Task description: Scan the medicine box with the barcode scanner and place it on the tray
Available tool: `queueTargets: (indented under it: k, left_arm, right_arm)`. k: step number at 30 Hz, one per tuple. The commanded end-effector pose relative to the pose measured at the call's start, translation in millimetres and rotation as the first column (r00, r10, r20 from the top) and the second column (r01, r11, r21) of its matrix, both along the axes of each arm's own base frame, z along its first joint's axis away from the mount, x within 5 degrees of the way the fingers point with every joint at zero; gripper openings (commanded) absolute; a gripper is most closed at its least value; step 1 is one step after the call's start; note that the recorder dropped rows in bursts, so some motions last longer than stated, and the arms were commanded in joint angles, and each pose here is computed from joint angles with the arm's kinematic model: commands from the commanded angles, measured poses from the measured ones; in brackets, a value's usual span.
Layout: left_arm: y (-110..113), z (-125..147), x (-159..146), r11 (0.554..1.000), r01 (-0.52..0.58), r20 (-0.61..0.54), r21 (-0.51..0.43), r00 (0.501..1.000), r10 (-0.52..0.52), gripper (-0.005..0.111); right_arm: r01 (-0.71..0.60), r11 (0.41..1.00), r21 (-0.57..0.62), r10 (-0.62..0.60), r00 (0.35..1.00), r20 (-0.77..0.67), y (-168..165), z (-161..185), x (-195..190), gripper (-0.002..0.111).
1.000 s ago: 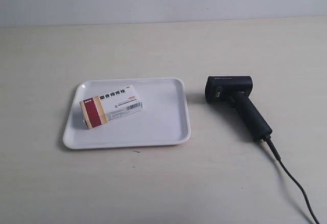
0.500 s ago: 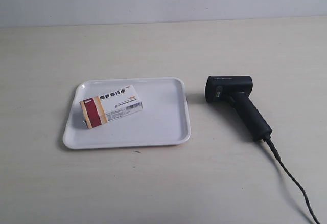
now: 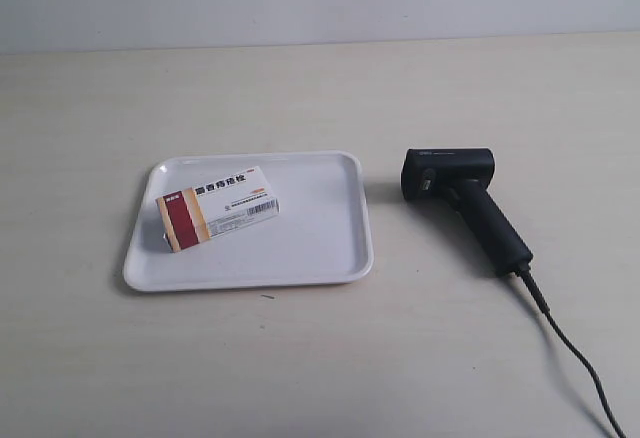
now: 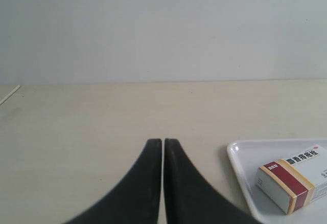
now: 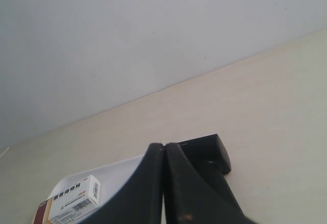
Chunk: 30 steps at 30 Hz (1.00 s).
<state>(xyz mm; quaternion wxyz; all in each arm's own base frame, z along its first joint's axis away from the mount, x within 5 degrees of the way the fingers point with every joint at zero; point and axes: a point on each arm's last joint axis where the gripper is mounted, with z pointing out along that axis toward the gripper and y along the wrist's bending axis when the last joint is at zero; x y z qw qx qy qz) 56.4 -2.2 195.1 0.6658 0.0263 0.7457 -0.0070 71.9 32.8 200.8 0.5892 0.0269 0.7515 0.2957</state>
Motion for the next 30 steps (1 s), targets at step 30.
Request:
queueTargets:
  k: [30]
  left_arm:
    - [0.1,-0.1,-0.5,1.000,0.000,0.001,0.003,1.000,0.000,0.004]
  right_arm:
    - [-0.051,0.959,-0.279,0.066,0.997,0.045,0.4,-7.5,-1.7,0.000]
